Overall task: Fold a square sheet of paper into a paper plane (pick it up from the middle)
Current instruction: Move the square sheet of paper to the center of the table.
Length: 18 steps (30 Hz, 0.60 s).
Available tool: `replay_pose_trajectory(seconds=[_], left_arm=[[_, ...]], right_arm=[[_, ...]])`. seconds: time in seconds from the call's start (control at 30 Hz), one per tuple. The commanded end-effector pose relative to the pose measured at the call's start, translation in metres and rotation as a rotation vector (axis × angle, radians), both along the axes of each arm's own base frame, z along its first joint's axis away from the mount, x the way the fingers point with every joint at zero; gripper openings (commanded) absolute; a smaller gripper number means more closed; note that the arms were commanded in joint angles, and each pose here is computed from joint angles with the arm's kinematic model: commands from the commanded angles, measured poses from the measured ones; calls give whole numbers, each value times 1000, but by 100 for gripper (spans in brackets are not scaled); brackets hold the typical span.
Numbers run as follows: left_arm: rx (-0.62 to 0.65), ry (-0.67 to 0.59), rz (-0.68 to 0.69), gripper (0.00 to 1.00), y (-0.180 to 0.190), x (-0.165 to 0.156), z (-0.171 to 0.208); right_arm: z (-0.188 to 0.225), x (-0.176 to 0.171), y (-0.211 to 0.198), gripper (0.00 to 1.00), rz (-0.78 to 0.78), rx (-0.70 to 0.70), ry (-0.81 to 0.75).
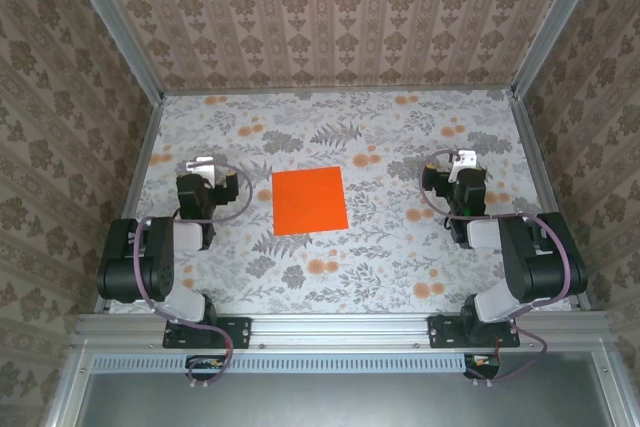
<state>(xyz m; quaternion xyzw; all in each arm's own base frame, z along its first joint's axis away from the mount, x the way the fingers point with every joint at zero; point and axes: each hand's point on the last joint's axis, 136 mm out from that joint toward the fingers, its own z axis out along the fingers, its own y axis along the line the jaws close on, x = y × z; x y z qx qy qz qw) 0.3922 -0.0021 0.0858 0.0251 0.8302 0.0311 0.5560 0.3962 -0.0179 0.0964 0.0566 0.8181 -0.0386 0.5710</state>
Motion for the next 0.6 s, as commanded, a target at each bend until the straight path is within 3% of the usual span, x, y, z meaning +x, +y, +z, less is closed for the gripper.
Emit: replay_pose_trajectory(seconds=[0.0,0.57], left_arm=[[17,-23,-40,100,-5,7,8],[7,-20,-44,100,-4,8,8]], right_arm=[[3,2,3,100,16,4,-15],[2,2,3,100,15,4,-12]])
